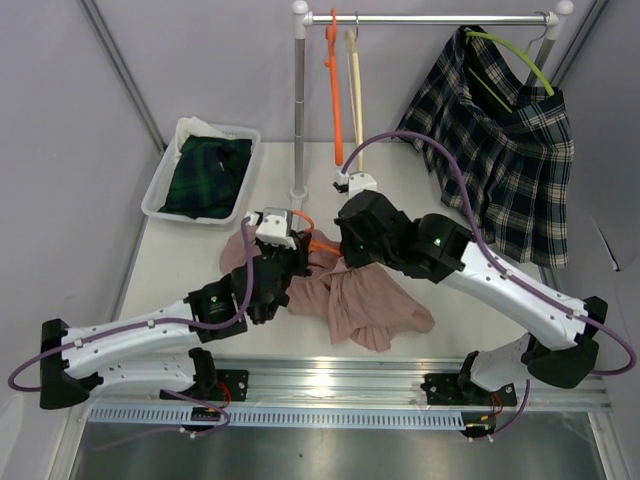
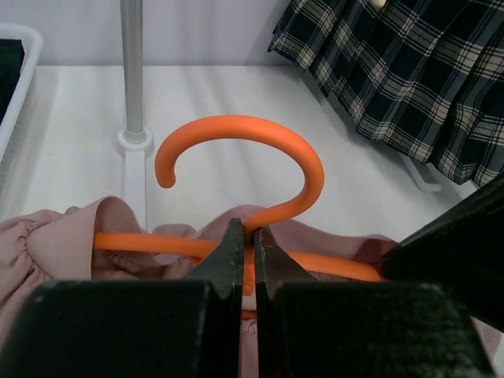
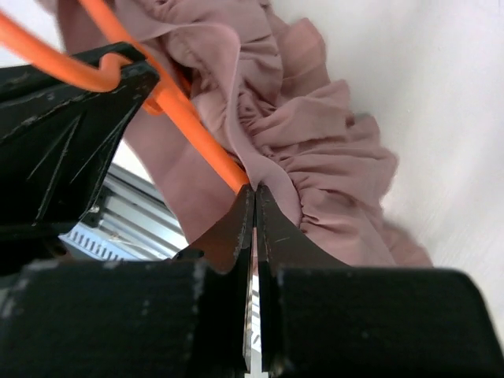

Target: Place the skirt on the hanger

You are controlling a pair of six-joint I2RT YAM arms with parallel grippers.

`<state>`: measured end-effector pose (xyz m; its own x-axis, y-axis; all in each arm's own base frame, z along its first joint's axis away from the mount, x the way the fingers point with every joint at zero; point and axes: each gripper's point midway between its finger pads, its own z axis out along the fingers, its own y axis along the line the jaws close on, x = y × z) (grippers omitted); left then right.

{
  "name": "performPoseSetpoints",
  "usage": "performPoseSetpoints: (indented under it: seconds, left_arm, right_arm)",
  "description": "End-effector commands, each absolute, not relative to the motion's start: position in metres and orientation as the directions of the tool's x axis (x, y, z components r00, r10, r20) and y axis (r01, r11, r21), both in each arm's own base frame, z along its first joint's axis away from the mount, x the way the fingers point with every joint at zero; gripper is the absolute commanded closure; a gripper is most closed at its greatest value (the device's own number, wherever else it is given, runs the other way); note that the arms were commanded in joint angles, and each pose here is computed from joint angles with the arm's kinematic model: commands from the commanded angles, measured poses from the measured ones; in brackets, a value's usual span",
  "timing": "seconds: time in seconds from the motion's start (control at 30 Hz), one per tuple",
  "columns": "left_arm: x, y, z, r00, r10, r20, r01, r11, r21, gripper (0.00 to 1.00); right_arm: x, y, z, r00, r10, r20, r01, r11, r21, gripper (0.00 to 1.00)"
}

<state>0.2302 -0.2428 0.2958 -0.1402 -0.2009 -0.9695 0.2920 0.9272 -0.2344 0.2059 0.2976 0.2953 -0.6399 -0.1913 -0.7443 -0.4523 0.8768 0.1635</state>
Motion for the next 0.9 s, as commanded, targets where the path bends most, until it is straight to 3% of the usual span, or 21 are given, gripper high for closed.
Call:
performPoseSetpoints:
  seconds: [0.0, 0.27, 0.43, 0.63, 0.8, 0.87]
  left_arm:
    - [0.228, -0.263, 0.347, -0.126, -0.276, -0.953, 0.361, 0.882, -0.303, 1.00]
    - [0.214, -0.276, 0.368, -0.168, -0.256, -0.952, 0.473, 0.826, -0.306, 1.00]
    - [0.204, -0.289, 0.387, -0.185, -0.221, -0.957, 0.557, 0.779, -0.288, 1.00]
    - [0.198, -0.298, 0.393, -0.201, -0.211, -0.957, 0.599, 0.746, -0.290, 1.00]
    - [0.196, -0.302, 0.398, -0.213, -0.199, -0.956, 0.638, 0.713, -0.291, 1.00]
    - [0.195, -0.303, 0.400, -0.216, -0.196, -0.957, 0.650, 0.702, -0.291, 1.00]
  right_arm:
    - [0.199, 0.302, 0.338, -0.579, -0.110, -0.808, -0.501, 0.830, 0.245, 1.00]
    - [0.187, 0.289, 0.342, -0.539, -0.119, -0.834, -0.551, 0.799, 0.243, 0.99]
    - [0.163, 0.274, 0.359, -0.461, -0.081, -0.884, -0.659, 0.698, 0.280, 0.70]
    - [0.150, 0.249, 0.370, -0.398, -0.057, -0.916, -0.697, 0.668, 0.262, 0.41]
    - [0.146, 0.229, 0.384, -0.341, -0.012, -0.940, -0.702, 0.668, 0.247, 0.24]
    - [0.148, 0.226, 0.384, -0.325, -0.025, -0.945, -0.701, 0.678, 0.224, 0.23]
